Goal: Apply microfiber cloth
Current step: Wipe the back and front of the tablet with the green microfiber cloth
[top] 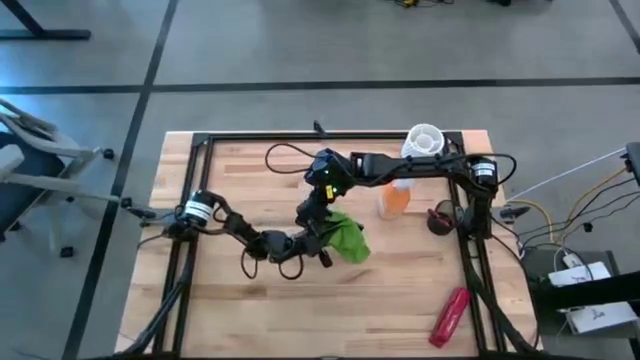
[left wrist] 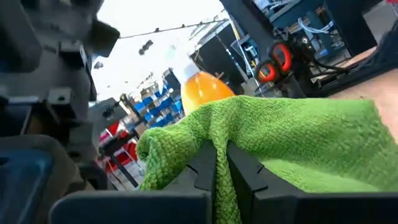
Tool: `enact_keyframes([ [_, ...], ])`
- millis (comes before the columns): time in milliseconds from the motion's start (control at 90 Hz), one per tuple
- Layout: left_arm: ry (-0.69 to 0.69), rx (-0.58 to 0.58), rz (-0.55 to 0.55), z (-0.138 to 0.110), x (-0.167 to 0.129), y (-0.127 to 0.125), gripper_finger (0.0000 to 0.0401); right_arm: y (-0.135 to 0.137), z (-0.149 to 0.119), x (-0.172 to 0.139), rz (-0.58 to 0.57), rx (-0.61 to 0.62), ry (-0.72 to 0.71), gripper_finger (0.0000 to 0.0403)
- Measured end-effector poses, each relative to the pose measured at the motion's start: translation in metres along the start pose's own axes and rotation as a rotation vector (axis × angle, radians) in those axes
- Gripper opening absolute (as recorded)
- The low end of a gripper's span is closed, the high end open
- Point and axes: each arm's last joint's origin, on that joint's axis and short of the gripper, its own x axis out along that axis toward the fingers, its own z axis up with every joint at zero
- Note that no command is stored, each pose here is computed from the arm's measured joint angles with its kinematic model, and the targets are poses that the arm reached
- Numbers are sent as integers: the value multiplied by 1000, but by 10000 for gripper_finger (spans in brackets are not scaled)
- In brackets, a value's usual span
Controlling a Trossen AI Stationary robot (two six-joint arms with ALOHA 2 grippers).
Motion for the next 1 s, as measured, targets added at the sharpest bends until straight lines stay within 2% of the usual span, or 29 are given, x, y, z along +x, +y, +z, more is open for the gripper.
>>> enact_keyframes([
  [144, -13, 28, -7, 3, 1, 0, 0, -1, 0, -1, 35, 29, 20, 8],
  [467, -44, 83, -103, 15, 3, -15, 0, -2, 3, -2, 54, 17, 13, 8],
  [644, -33, 54, -125, 18, -8, -23, 0, -5, 3, -3, 50, 21, 13, 8],
  [789, 41, 83, -73, 16, -20, -27, 0, -5, 3, -3, 46, 21, 17, 8],
  [1000, 171, 104, 3, -1, -40, -21, 0, -6, 3, -3, 33, 11, 12, 8],
])
